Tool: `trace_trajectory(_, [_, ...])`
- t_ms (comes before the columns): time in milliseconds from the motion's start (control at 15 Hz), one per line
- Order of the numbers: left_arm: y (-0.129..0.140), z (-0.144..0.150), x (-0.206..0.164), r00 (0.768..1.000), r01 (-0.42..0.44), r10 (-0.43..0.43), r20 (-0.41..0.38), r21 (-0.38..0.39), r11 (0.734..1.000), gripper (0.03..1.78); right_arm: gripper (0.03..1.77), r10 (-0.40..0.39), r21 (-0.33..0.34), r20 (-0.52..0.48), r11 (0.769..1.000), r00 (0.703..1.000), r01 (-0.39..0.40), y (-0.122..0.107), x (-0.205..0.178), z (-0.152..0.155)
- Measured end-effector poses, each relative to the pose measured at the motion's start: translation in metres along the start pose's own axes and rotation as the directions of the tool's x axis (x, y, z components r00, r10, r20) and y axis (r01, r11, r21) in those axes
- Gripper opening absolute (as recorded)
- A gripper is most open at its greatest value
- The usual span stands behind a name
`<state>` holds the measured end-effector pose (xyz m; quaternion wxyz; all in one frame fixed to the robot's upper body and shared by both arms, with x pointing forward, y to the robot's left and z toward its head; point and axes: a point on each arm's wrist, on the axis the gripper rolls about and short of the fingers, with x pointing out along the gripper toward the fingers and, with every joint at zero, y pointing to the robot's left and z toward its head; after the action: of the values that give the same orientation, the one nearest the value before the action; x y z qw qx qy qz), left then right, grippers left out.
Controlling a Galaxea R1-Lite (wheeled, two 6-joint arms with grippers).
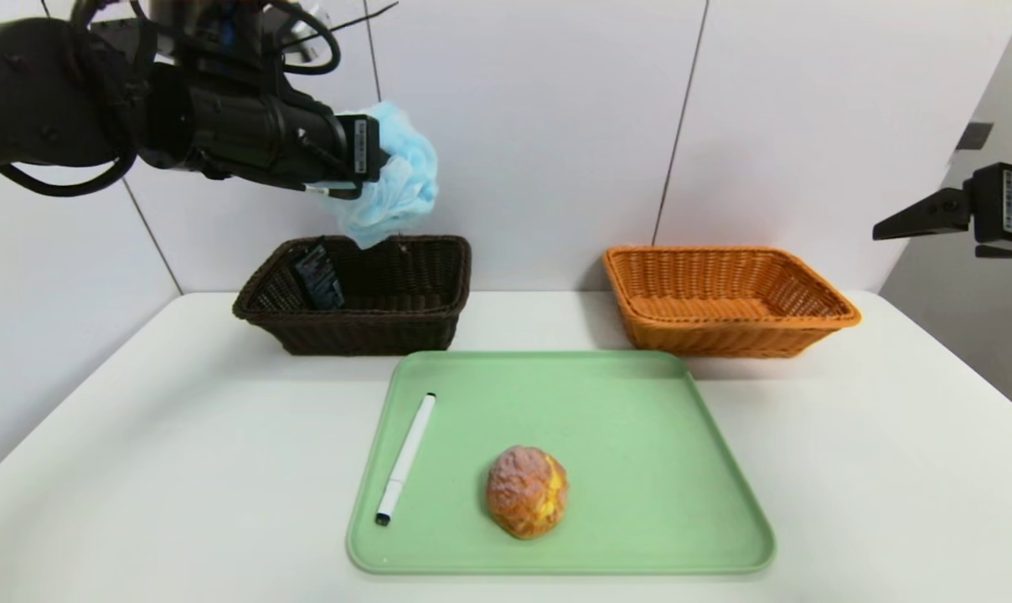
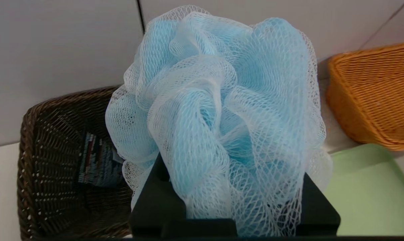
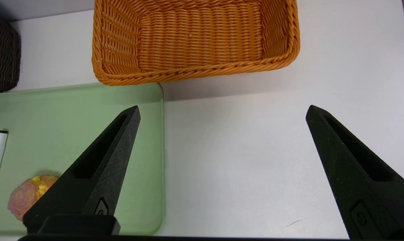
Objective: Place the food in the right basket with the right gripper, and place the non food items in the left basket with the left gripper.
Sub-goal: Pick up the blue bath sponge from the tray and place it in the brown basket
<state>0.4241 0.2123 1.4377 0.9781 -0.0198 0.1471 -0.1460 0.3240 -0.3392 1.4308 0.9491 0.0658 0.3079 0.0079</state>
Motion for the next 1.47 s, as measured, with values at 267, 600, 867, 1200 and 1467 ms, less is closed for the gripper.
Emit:
trace_trajectory(267, [0.024, -0.019, 0.035, 0.997, -0.066, 0.065, -0.05, -0.012, 0.998, 0.57, 1.71, 0.005, -0.02, 0.007, 1.0, 1.0, -0.005, 0.002, -0.002, 0.0])
trace_trajectory(600, [0.042, -0.041, 0.073, 0.99, -0.107, 0.104, -0.094, -0.031, 0.994, 0.57, 1.71, 0.006, -0.023, 0.006, 1.0, 1.0, -0.006, 0.002, -0.001, 0.0])
trace_trajectory(867, [0.045, -0.053, 0.09, 0.988, -0.114, 0.11, -0.11, -0.029, 0.993, 0.57, 1.71, 0.005, -0.028, 0.002, 1.0, 1.0, -0.005, 0.002, 0.0, 0.0])
trace_trajectory(1200, [0.046, -0.059, 0.099, 0.986, -0.117, 0.113, -0.12, -0.029, 0.993, 0.55, 1.71, 0.003, -0.027, -0.008, 1.0, 1.0, -0.003, 0.002, 0.001, -0.001])
trace_trajectory(1467, [0.046, -0.066, 0.103, 0.983, -0.117, 0.112, -0.147, -0.024, 0.993, 0.54, 1.71, 0.006, -0.032, -0.008, 0.999, 1.0, -0.007, 0.003, 0.001, -0.002])
